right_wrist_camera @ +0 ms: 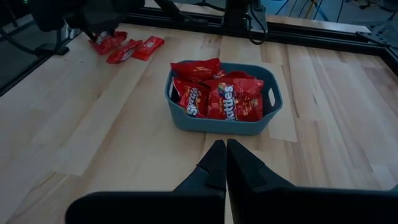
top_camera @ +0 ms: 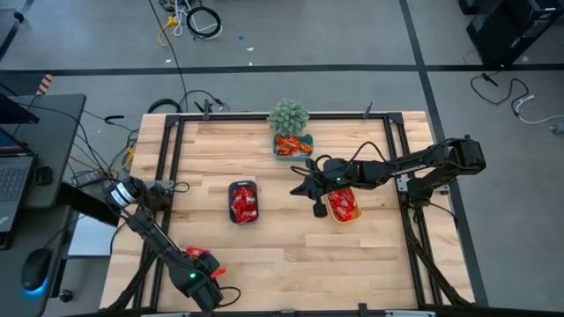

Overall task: Sort candy
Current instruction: Put the red candy into the blue bin, then put the red chocolate into the yellow bin

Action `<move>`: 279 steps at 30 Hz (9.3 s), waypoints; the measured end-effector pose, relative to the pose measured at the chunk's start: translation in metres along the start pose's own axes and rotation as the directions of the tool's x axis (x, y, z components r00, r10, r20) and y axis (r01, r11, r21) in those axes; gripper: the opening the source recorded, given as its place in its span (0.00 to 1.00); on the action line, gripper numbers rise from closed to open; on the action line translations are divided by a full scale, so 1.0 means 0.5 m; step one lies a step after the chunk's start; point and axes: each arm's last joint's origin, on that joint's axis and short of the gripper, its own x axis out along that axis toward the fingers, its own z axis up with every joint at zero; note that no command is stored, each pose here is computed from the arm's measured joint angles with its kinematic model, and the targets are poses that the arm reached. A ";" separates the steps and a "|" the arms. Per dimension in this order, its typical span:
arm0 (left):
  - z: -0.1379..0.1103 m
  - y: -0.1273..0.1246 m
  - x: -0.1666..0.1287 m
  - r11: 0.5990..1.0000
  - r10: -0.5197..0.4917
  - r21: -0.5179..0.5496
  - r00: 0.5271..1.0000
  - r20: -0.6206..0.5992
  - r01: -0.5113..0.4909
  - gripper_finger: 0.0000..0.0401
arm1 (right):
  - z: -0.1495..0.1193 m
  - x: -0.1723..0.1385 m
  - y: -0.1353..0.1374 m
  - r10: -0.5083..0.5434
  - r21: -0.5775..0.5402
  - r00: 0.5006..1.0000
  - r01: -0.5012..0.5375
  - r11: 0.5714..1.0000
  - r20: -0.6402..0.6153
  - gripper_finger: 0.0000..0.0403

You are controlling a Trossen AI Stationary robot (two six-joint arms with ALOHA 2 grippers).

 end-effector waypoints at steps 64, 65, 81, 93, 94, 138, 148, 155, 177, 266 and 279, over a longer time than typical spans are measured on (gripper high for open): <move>0.380 0.112 -0.238 0.746 0.200 0.566 0.929 0.312 -0.351 0.20 | 0.024 -0.064 0.001 -0.122 -0.022 0.991 0.121 0.992 -0.049 0.00; 0.378 0.113 -0.239 0.751 0.205 0.561 0.931 0.303 -0.348 0.21 | 0.024 -0.064 0.001 -0.122 -0.022 0.991 0.121 0.992 -0.050 0.00; 0.363 0.136 -0.244 0.782 0.320 0.487 0.921 0.223 -0.389 0.32 | 0.020 -0.064 0.001 -0.119 -0.022 0.990 0.118 0.993 -0.071 0.00; 0.350 0.148 -0.254 0.786 0.378 0.470 0.914 0.149 -0.402 0.32 | 0.019 -0.064 0.001 -0.119 -0.022 0.990 0.118 0.993 -0.074 0.00; 0.350 0.148 -0.254 0.786 0.377 0.470 0.914 0.148 -0.400 0.32 | 0.019 -0.064 0.001 -0.119 -0.022 0.990 0.118 0.993 -0.074 0.00; 0.386 0.189 -0.239 0.871 0.144 0.378 0.900 0.412 -0.313 0.00 | -0.019 -0.064 0.005 -0.113 -0.027 0.985 0.111 0.993 -0.128 0.00; 0.299 0.189 -0.320 0.933 -0.019 0.316 0.852 0.523 -0.173 0.00 | -0.022 -0.068 0.005 -0.112 -0.037 0.982 0.107 0.994 -0.151 0.00; 0.244 0.141 -0.289 0.909 -0.071 0.388 0.859 0.507 -0.154 0.00 | -0.021 -0.068 0.005 -0.112 -0.035 0.983 0.108 0.994 -0.146 0.00; 0.107 0.076 -0.152 0.915 -0.239 0.364 0.962 0.132 0.177 0.14 | -0.015 -0.063 0.005 -0.106 -0.016 0.989 0.104 0.994 -0.107 0.00; 0.600 0.052 -0.326 0.742 -0.654 0.645 0.014 0.756 -0.183 0.00 | -0.202 -0.271 0.079 -0.254 0.462 0.726 0.627 0.628 -0.639 0.00; 0.687 -0.006 -0.269 0.629 -0.768 0.761 0.024 0.640 -0.157 0.00 | -0.211 -0.225 0.131 -0.165 0.529 0.741 0.598 0.602 -0.651 0.00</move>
